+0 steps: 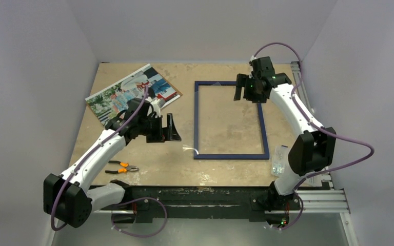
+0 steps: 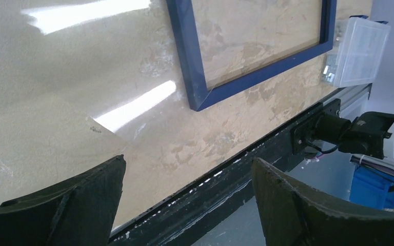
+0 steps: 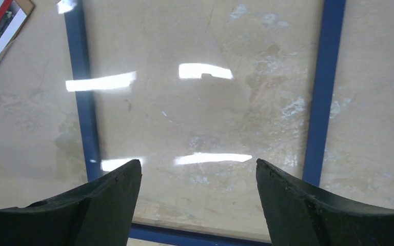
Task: Put the photo into the frame
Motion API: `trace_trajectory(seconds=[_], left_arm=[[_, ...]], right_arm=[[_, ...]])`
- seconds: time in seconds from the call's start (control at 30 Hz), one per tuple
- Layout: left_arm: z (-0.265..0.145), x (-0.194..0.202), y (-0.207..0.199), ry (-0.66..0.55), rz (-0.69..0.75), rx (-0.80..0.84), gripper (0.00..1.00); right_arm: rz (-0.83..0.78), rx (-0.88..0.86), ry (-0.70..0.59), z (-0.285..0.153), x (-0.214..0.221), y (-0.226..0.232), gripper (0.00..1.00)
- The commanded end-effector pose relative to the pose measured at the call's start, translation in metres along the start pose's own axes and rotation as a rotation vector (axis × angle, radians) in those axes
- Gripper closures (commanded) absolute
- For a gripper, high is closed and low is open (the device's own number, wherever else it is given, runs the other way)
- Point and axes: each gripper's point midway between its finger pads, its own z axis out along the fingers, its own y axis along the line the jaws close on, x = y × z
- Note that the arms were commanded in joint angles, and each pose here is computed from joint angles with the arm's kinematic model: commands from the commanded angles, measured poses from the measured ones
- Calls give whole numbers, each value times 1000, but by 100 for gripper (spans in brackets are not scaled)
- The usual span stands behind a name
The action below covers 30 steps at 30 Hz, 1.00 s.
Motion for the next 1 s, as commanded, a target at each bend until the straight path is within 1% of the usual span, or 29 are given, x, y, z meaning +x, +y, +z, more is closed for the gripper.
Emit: trace_trajectory(seconds=[0.0,0.13,0.3,0.4,0.5,0.63,0.7,0.87,0.9,0.97], left_arm=[[5,2,9,-14,21,-30,10],[3,2,15,-40,17,-60,10],[-11,-7,14,-149,13,-74,9],[-18,-11,16,-212,0,-86,9],[-19,-9,24,-245,-28,-115,9],[-7,-4,32,-235,-68,-119,13],[3,-3,32,-223,-88,-94,19],[30,-3,28,-177,-128,-29,52],[35,-3,30,-167,-137,-30,57],[44,-4,34,-150,-151,-43,60]], right_arm=[[30,65,-122,-39,-18,-10,20],[44,-12,-157,-49,-4,-3,21],[67,-183,-207,-52,29,14,22],[118,-282,-225,-56,46,24,22],[179,-340,-165,-50,69,31,22],[285,-409,-75,-31,106,36,23],[327,-417,-45,-23,121,34,23],[413,-409,1,-5,148,27,23],[427,-407,10,-2,152,26,23],[449,-415,18,4,156,25,23]])
